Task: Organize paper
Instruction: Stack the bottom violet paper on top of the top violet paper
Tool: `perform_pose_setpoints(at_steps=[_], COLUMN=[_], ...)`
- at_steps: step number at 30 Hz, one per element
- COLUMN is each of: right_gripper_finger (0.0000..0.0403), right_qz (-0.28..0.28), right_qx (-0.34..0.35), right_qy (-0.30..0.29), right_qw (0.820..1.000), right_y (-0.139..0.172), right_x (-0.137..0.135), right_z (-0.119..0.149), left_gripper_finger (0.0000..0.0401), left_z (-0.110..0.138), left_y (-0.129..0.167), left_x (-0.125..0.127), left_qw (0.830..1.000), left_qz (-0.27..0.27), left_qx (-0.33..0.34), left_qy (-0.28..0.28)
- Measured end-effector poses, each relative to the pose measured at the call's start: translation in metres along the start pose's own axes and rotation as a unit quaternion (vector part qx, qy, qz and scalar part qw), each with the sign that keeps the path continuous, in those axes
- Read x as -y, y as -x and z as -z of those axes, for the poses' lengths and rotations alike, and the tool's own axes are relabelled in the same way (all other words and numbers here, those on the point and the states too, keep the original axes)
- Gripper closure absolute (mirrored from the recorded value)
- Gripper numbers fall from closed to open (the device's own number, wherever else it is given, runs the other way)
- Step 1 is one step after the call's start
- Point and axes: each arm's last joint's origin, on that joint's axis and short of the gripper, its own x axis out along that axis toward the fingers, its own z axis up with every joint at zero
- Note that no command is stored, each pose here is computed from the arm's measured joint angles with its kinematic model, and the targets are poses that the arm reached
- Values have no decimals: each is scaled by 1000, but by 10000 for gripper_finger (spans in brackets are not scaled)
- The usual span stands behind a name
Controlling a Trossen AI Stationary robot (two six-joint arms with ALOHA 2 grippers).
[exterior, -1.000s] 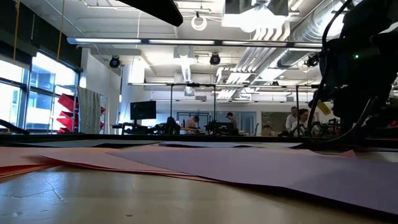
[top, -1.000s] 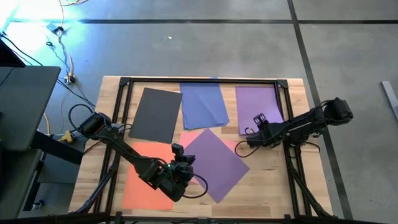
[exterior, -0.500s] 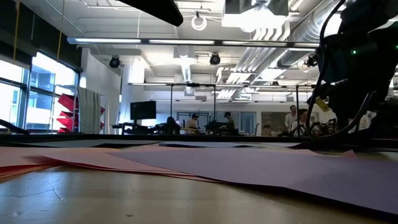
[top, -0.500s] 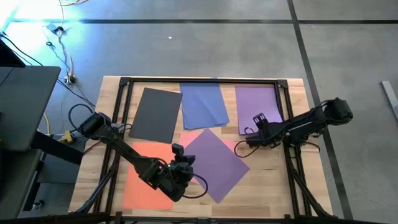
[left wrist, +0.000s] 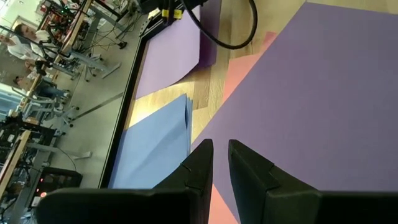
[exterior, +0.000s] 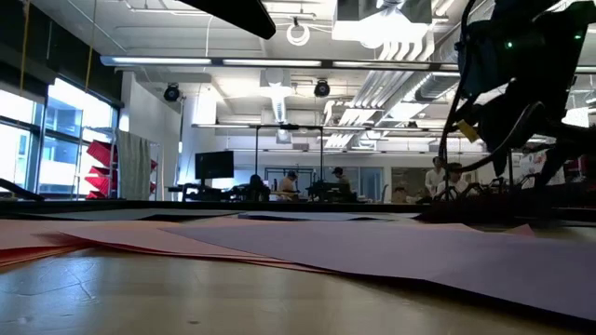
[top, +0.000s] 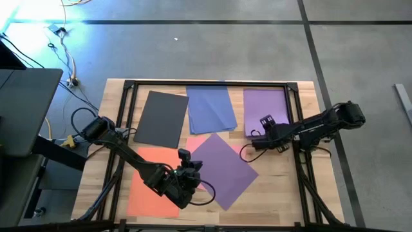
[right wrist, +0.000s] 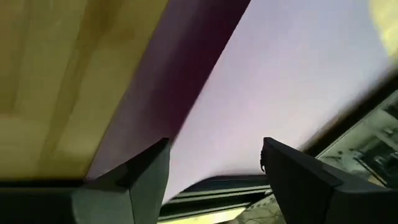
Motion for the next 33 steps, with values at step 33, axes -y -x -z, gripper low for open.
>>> perform_pose_setpoints(at_steps=[33], right_gripper_finger=[307], right_qz=[-36], right_qx=[126], right_qy=[-460], right_qw=[878], right_y=[-14], right_x=[100], right_z=[11], left_gripper_finger=[371], left_z=[3], left_y=[-4], left_x=[-3], left_qw=[1000], left_qz=[-5], left_qx=[-14], left_qy=[23])
